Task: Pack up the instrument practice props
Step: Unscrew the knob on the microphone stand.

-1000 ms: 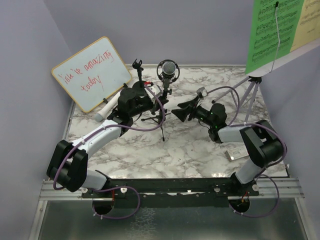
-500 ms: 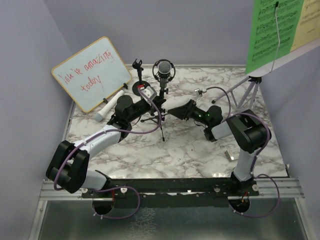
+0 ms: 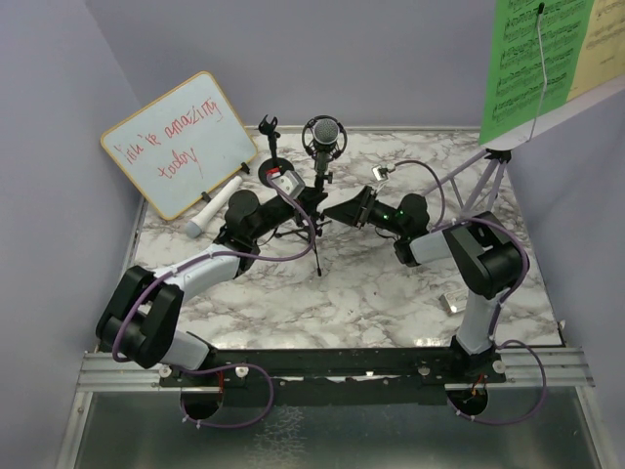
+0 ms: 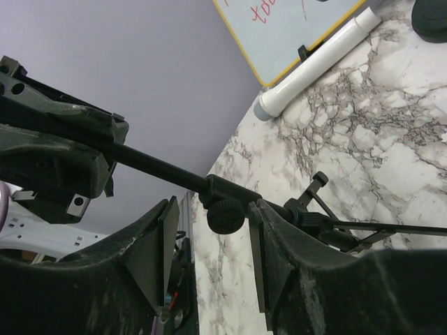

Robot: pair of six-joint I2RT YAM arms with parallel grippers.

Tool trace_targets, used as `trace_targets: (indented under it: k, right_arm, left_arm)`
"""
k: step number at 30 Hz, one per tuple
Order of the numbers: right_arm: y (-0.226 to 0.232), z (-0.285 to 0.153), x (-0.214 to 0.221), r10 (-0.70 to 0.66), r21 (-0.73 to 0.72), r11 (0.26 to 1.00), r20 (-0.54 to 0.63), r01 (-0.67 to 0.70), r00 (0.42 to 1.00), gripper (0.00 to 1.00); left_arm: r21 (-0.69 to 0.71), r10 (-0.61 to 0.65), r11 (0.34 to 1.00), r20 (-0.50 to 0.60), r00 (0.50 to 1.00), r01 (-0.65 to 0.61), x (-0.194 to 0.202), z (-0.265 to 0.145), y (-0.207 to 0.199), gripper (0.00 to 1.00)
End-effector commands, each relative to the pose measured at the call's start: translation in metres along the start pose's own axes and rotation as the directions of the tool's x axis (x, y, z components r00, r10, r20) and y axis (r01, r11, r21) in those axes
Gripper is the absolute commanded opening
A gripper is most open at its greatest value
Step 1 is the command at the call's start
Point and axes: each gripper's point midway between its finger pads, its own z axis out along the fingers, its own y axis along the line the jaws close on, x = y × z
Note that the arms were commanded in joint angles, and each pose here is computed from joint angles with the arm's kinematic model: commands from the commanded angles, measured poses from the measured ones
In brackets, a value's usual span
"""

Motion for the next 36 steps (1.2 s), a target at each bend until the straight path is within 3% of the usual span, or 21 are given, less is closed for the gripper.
trace_targets:
  k: [1, 7, 16, 18, 22, 26, 31, 36]
  right_arm:
    - [-0.012, 0.004, 0.013, 0.064, 0.032, 0.998, -0.072, -0.062, 0.995, 0.49]
    - [-0.016, 0.009, 0.017, 0.080, 0.033, 0.996, -0.099, -0.077, 0.992, 0.45]
    - [-0.006, 0.013, 0.024, 0.074, -0.015, 0.997, -0.136, -0.077, 0.988, 0.21]
    - [-0.003, 0.013, 0.025, 0.075, -0.026, 0.996, -0.143, -0.080, 0.987, 0.15]
    - [-0.005, 0.014, 0.027, 0.058, -0.018, 0.998, -0.148, -0.061, 0.987, 0.01]
    - [-0.006, 0.014, 0.026, 0.025, 0.002, 1.000, -0.145, -0.025, 0.989, 0.00]
    - [-0.006, 0.014, 0.022, -0.007, 0.026, 1.000, -0.128, 0.010, 0.992, 0.01]
    - [-0.009, 0.014, 0.021, -0.032, 0.062, 0.997, -0.120, 0.039, 0.992, 0.04]
  left_arm:
    - [0.017, -0.181, 0.980, -0.314, 0.932, 0.196, 0.101, -0.026, -0.026, 0.00]
    - [0.003, -0.181, 0.982, -0.307, 0.934, 0.191, 0.098, -0.029, -0.024, 0.00]
    - [-0.045, -0.209, 0.978, -0.289, 0.934, 0.204, 0.095, -0.030, -0.017, 0.00]
    - [-0.066, -0.217, 0.976, -0.283, 0.934, 0.207, 0.093, -0.031, -0.015, 0.06]
    - [-0.134, -0.230, 0.970, -0.257, 0.939, 0.201, 0.086, -0.031, -0.004, 0.34]
    - [-0.200, -0.256, 0.956, -0.212, 0.943, 0.214, 0.072, -0.032, 0.001, 0.54]
    - [-0.302, -0.268, 0.929, -0.146, 0.952, 0.215, 0.056, -0.040, 0.003, 0.60]
    - [-0.493, -0.300, 0.831, -0.009, 0.954, 0.257, 0.033, -0.057, 0.029, 0.61]
